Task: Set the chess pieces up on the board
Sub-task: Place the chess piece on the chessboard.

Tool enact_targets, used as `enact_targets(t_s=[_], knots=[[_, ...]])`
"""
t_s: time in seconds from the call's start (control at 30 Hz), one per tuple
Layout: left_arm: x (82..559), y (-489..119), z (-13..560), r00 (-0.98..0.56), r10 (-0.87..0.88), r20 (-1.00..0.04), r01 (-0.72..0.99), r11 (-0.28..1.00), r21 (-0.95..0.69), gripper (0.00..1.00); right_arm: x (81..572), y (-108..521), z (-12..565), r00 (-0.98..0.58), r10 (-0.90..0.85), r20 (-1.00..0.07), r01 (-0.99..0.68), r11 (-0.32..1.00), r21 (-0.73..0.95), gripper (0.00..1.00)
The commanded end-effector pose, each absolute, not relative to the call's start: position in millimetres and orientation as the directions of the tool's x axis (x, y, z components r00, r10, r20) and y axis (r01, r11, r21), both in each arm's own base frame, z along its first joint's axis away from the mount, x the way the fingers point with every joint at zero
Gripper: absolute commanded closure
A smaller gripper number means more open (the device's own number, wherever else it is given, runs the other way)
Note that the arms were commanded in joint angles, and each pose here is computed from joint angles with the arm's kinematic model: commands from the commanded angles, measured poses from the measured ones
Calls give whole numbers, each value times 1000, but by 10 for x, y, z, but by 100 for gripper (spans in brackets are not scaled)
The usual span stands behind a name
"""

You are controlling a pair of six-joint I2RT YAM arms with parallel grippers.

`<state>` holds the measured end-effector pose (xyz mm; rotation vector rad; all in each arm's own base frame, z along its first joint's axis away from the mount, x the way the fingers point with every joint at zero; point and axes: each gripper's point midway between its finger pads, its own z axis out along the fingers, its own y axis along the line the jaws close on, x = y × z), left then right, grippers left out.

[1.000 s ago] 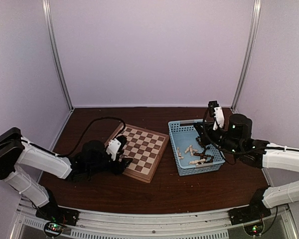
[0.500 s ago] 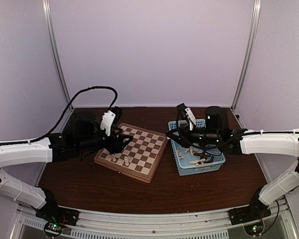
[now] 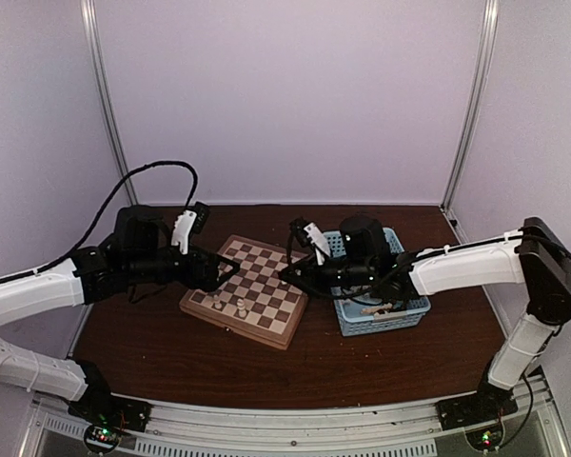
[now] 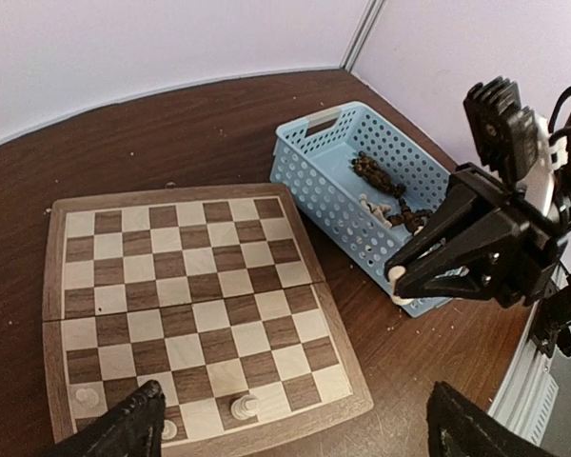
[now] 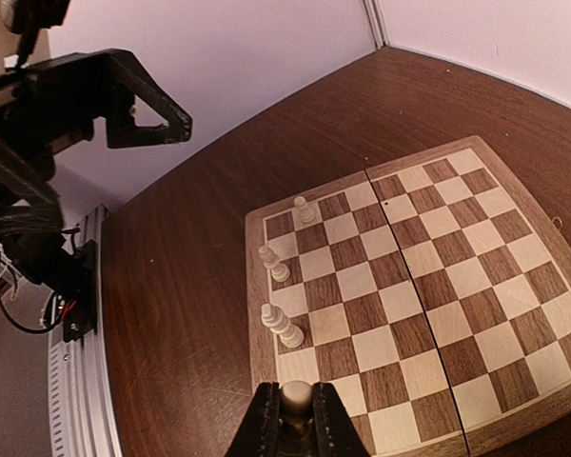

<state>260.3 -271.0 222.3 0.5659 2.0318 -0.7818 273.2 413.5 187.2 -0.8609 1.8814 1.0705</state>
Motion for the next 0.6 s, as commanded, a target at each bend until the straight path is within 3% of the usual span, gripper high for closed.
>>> enact_targets(t_s=[0.0,0.27,0.57], knots=[[2511,-2645,2305,-553,83,-829,636,685,-356,5,2873,4306,1810,-412,-141,-900,-819,490,298,99],[2504,-2424,2246,-550,94,-830,592,745,-307,5,2822,4329,1534,-364,-124,-923,-713,674,191,99],[2506,-2364,2152,-551,108,-828,578,765,-285,5,2641,4415,1188,-386,-87,-918,-669,711,214,98]])
